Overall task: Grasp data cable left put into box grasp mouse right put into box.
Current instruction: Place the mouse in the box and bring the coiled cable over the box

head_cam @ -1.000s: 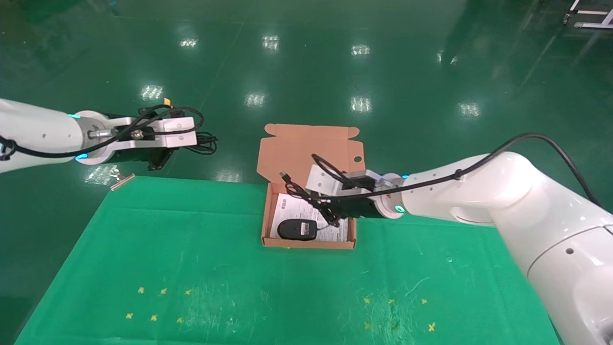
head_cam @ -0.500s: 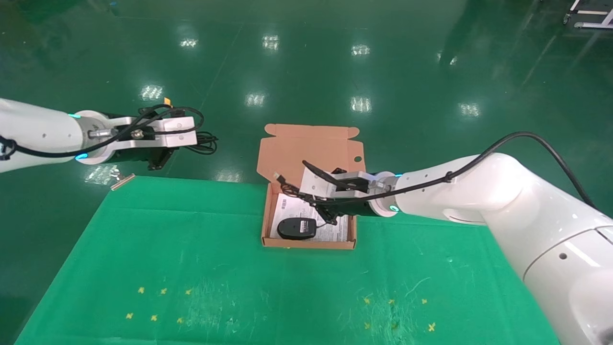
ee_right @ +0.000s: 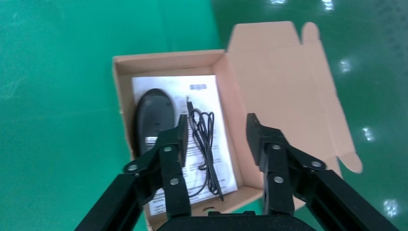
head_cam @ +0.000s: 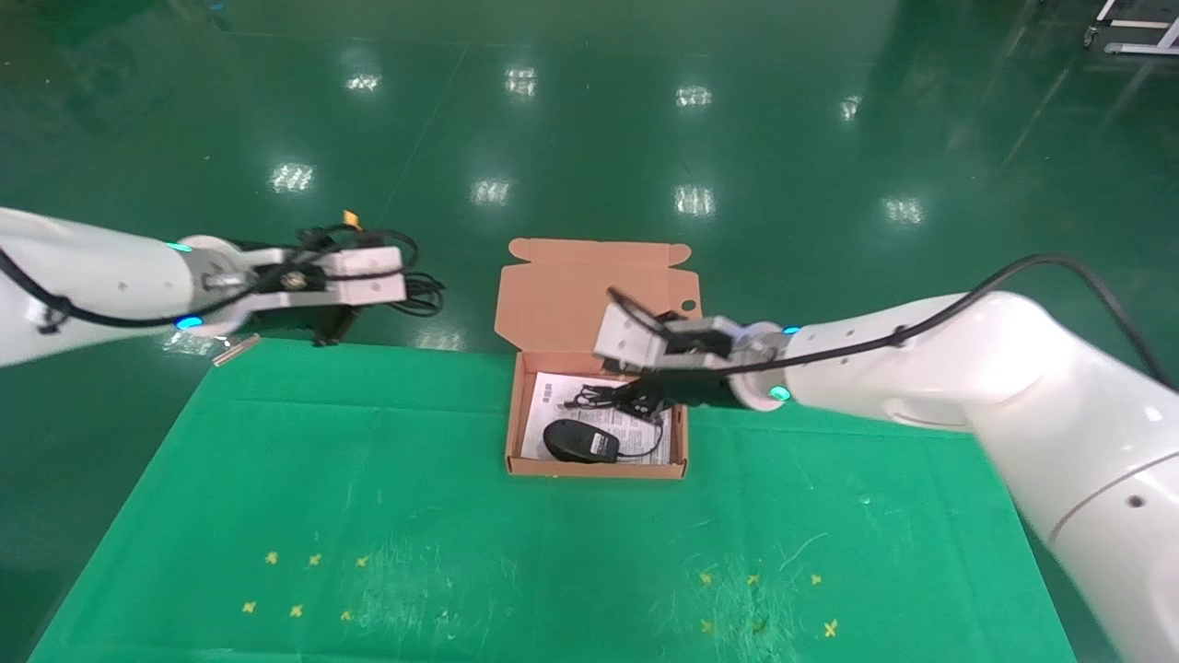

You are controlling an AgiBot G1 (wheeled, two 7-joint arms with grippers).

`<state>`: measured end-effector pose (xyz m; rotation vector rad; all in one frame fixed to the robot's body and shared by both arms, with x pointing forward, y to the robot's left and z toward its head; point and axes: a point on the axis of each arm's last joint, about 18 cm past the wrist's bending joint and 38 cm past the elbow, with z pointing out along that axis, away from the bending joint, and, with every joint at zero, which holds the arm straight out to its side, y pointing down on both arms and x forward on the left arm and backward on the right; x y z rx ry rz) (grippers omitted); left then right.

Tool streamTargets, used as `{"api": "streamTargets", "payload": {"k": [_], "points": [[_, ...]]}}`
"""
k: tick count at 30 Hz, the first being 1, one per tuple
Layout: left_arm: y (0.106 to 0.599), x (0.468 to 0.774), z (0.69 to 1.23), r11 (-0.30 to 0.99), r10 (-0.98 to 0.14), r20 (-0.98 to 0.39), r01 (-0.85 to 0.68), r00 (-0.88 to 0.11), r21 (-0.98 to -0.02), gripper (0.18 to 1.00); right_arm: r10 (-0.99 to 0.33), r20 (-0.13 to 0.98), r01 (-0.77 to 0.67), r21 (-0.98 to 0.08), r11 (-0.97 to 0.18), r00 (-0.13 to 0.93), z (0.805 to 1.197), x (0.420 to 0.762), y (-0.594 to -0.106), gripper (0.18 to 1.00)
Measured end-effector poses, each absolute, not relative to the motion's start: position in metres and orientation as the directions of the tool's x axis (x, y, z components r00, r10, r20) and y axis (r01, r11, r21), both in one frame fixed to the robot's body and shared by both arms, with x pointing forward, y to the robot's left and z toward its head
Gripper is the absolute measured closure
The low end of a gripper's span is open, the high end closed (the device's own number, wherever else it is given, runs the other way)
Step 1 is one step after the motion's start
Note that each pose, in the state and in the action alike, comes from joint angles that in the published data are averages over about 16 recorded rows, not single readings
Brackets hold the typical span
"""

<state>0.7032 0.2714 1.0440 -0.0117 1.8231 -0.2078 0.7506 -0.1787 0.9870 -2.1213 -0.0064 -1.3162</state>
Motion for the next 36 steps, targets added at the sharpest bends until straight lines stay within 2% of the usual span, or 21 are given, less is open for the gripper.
{"api": "streamTargets", "payload": {"k": [11,20,26,36], "points": [[0.211,0.724,1.004,0.96,-0.091,-0.961,0.235,-0.261,-0.155,0.949,-0.456,0.771,0.255,-0.597,-0.76,0.444,1.018,0.743,-0.239,0.512],[0.152,0.743,0.964,0.929,-0.076,-0.962,0.333,-0.262,-0.164,0.95,-0.54,0.745,0.196,-0.641,-0.742,0.392,1.033,0.72,-0.297,0.316],[0.125,0.749,0.939,0.911,-0.063,-0.96,0.377,-0.274,-0.168,0.95,-0.573,0.732,0.168,-0.659,-0.733,0.369,1.036,0.7,-0.323,0.238],[0.104,0.751,0.92,0.891,-0.06,-0.957,0.417,-0.284,-0.18,0.95,-0.585,0.733,0.148,-0.659,-0.738,0.346,1.036,0.673,-0.335,0.185]]}}
